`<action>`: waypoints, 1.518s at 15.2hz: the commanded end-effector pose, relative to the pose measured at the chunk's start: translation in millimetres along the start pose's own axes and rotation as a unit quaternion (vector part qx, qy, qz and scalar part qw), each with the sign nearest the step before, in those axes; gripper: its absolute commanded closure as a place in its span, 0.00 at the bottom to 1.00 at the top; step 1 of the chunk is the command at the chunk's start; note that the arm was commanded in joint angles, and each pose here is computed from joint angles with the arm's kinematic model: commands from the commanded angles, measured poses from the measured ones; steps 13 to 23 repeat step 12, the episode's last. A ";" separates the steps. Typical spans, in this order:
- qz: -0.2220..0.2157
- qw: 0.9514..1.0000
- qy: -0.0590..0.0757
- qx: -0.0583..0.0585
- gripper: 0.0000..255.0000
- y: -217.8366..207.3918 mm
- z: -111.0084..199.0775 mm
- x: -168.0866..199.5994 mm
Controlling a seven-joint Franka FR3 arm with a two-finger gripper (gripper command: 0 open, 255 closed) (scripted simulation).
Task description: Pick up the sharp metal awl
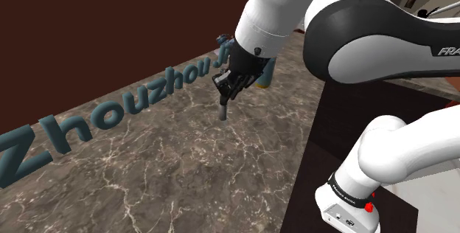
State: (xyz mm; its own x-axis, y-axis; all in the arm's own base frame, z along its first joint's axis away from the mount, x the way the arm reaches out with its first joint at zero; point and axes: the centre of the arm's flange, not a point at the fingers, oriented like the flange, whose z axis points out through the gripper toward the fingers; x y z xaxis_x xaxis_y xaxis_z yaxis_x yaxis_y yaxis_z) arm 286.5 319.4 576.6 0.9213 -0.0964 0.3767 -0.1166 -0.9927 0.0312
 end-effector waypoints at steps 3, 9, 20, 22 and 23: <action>0.000 1.000 0.000 0.000 1.00 1.7 -19.6 8.1; 0.000 1.000 0.000 0.000 1.00 2.7 -48.9 20.0; 0.000 1.000 0.000 0.000 1.00 2.9 -54.5 22.3; 0.000 1.000 0.000 0.000 1.00 2.9 -54.5 22.3; 0.000 1.000 0.000 0.000 1.00 2.9 -54.5 22.3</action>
